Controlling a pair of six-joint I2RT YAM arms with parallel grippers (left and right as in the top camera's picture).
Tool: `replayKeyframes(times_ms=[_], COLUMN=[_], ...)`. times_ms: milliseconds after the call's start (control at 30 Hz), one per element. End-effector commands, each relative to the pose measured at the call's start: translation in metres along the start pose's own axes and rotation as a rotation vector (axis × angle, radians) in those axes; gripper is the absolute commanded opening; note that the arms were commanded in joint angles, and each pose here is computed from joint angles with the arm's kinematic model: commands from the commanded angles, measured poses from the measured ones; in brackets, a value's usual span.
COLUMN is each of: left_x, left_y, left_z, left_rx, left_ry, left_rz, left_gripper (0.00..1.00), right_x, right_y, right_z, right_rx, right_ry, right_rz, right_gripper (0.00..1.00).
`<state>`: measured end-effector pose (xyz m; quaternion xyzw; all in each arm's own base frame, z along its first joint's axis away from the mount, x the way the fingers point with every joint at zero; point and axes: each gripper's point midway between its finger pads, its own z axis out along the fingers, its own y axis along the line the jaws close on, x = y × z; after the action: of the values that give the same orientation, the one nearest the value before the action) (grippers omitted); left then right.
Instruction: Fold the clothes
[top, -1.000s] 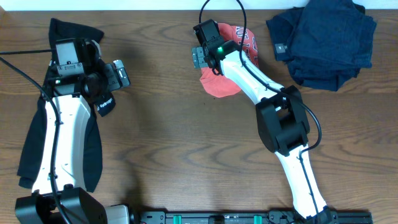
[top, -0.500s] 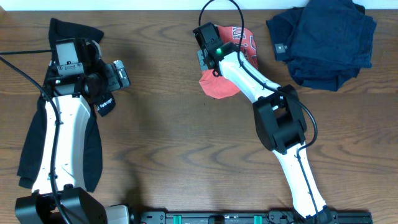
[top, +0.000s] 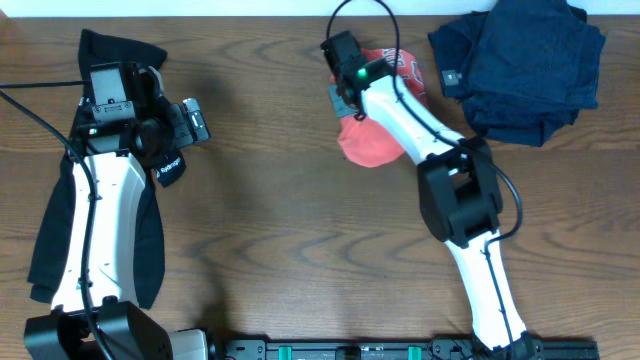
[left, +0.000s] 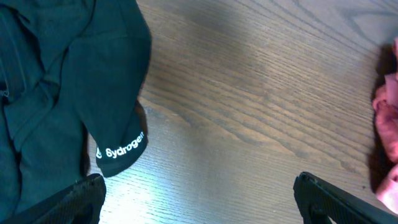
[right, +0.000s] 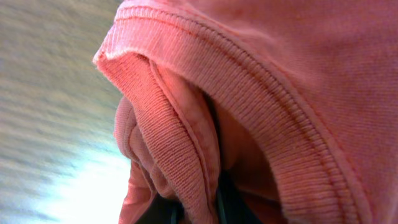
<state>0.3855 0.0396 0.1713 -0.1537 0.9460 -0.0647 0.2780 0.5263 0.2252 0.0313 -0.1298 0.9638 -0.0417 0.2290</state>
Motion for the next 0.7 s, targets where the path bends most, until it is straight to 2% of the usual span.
replayKeyframes(times_ms=[0,133,667], left_x=[-0.003,-0.003,-0.005], left_y=[0.001,0.001,0.001], left_z=[-0.002,-0.002,-0.002], left_rx=[-0.004,-0.005,-0.003], left_ry=[-0.007,-0.007,-0.014], left_rz=[0.005,0.004,0.005], left_gripper=[0.98,0.98,0.98], right_x=[-0.023,-0.033,-0.052], right_y=[-0.019,-0.031,-0.084], right_z=[-0.045,-0.074,-0.157], right_rx=[-0.059,-0.103,-0.069], right_ry=[-0.064,-0.096,-0.206], right_rz=[-0.065,-0.093,-0.073], right_gripper=[0.01,0.01,0.01])
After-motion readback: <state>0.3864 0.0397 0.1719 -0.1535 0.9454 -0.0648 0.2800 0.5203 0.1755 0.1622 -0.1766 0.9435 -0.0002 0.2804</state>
